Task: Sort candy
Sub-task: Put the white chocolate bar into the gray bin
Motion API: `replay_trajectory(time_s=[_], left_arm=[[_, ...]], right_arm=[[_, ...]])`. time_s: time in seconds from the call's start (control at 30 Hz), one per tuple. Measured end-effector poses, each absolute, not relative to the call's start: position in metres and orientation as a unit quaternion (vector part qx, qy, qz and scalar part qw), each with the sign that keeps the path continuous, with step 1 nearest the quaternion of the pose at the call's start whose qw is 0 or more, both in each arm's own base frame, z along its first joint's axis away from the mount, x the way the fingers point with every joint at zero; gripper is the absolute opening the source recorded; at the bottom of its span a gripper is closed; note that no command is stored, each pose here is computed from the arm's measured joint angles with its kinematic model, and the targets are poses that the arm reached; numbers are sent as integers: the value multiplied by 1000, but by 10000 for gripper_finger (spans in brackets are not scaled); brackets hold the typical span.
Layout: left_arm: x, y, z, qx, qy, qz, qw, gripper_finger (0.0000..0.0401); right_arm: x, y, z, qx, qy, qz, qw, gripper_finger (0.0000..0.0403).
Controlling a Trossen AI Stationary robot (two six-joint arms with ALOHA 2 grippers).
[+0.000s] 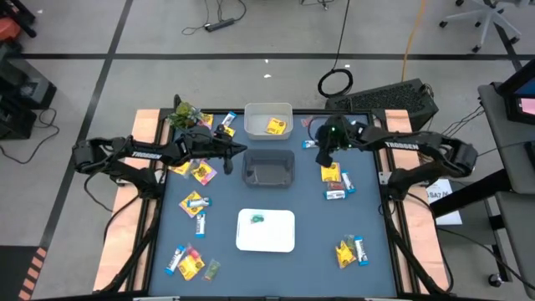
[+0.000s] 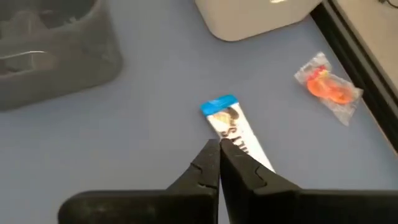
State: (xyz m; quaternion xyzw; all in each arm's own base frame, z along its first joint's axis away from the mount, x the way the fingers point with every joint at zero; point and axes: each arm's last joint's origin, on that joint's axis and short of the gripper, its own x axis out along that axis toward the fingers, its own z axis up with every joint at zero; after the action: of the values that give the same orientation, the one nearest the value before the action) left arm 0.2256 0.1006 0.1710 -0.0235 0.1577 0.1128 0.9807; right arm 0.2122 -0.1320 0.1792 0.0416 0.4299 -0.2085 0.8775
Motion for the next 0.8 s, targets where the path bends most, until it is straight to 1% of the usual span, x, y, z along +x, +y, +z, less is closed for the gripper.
replay_trajectory(time_s=[0.07, 0.13, 0.3, 0.4, 0.5, 0.57, 0.63, 0.8], left_arm=[[226, 101, 171, -23, 158, 113, 981, 8], [226, 101, 171, -23, 158, 113, 981, 8], [226, 101, 171, -23, 158, 113, 981, 8], [226, 101, 171, -21, 158, 112, 981, 8], [226, 101, 171, -21, 158, 112, 981, 8], [226, 101, 171, -21, 160, 112, 980, 8], [225, 100, 170, -22, 165, 112, 980, 8], [225, 100, 168, -23, 172, 111, 979, 8]], right_arm=[[216, -132, 174, 40, 437, -218, 872, 17], [218, -134, 168, 40, 444, -218, 868, 40], [226, -145, 154, 29, 453, -216, 864, 127], [232, -155, 155, 16, 466, -210, 860, 179], [237, -163, 157, -2, 480, -200, 854, 216], [239, -170, 157, -7, 495, -191, 848, 229], [240, -177, 153, -7, 509, -186, 841, 232], [242, -193, 135, 23, 546, -160, 822, 224]])
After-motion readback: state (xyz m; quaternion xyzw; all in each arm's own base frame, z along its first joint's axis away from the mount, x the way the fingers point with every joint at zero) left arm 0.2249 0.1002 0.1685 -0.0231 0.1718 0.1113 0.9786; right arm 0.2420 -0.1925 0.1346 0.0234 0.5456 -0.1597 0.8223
